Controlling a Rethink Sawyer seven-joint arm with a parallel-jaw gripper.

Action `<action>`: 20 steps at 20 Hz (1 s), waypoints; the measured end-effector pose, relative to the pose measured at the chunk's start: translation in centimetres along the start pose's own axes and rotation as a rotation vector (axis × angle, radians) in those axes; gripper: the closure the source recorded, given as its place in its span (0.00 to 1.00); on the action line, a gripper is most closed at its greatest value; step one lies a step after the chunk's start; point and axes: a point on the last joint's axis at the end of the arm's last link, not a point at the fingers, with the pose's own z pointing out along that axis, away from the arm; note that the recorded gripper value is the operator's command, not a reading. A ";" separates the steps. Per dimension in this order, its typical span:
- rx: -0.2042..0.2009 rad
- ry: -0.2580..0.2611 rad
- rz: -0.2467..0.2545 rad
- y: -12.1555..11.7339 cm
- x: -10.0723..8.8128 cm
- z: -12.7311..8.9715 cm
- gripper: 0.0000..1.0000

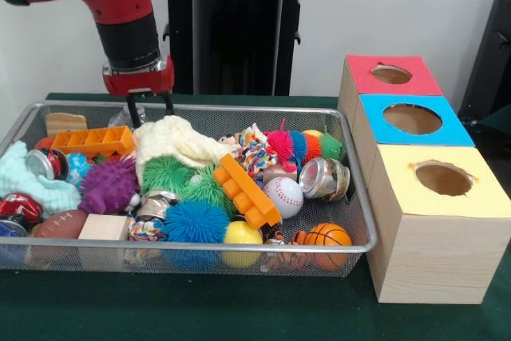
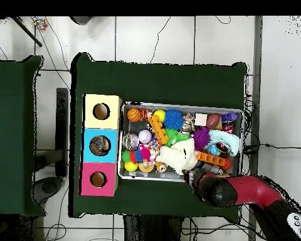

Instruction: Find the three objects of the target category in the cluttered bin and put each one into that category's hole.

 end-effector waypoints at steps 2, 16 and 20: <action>-0.002 -0.004 -0.025 0.4 0.0 1.2 0.00; -0.031 -0.051 -0.042 0.7 0.9 3.3 0.00; -0.046 -0.079 -0.019 0.1 1.3 2.9 0.00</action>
